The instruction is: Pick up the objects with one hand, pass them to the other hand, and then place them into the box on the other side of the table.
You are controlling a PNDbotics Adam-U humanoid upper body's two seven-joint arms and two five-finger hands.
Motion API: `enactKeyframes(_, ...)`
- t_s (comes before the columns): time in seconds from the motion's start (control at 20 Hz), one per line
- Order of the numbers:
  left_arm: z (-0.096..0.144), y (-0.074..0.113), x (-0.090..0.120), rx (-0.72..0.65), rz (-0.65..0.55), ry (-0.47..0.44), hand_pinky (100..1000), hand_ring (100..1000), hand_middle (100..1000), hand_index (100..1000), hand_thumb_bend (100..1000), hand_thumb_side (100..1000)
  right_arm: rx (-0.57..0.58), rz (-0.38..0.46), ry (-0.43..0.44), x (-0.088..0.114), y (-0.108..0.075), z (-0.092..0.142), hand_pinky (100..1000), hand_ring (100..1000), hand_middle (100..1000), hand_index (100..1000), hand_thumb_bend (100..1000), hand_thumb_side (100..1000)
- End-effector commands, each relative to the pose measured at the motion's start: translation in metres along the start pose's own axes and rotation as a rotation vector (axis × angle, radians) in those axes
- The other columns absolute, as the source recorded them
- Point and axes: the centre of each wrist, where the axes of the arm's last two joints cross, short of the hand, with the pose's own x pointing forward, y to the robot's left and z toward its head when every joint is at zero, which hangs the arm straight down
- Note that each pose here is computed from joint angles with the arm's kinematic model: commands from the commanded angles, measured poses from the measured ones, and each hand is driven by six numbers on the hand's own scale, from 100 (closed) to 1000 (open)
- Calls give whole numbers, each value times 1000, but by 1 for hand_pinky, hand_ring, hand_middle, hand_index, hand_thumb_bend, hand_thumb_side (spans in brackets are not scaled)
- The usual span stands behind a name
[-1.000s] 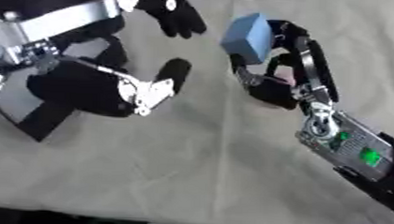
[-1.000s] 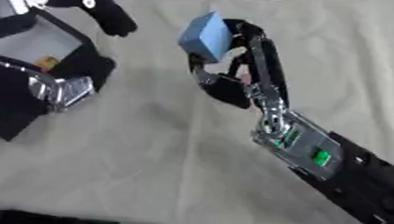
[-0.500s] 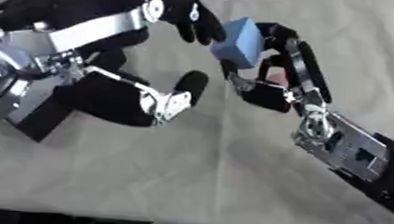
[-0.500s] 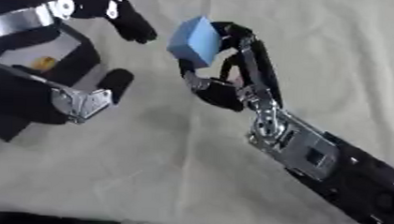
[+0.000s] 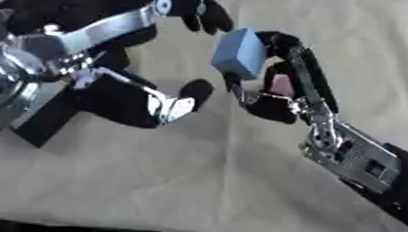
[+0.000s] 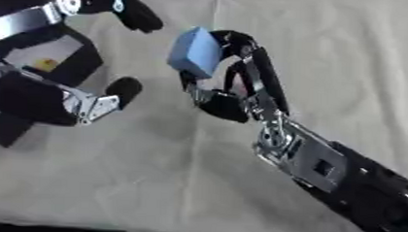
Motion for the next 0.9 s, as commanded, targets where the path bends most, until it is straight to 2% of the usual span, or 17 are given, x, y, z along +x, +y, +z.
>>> enactKeyframes(0.05, 1, 4, 3, 23, -33, -1, 871, 771, 725, 833, 327, 322, 3, 10, -28, 4, -2, -2, 230, 579, 553, 440, 235, 100)
enactKeyframes(0.25, 0, 1, 3, 3, -35, 0, 876, 772, 722, 818, 352, 418, 15, 24, -45, 4, 0, -1, 229, 580, 552, 442, 238, 100)
enactKeyframes(0.5, -5, -4, 1, -16, -30, 13, 879, 771, 720, 815, 351, 466, 25, 47, -74, 5, 1, -1, 230, 580, 552, 443, 239, 100)
enactKeyframes(0.9, -11, -12, -7, -1, -15, 45, 880, 772, 725, 833, 324, 438, 50, 69, -119, 5, 3, 0, 231, 583, 551, 445, 243, 100)
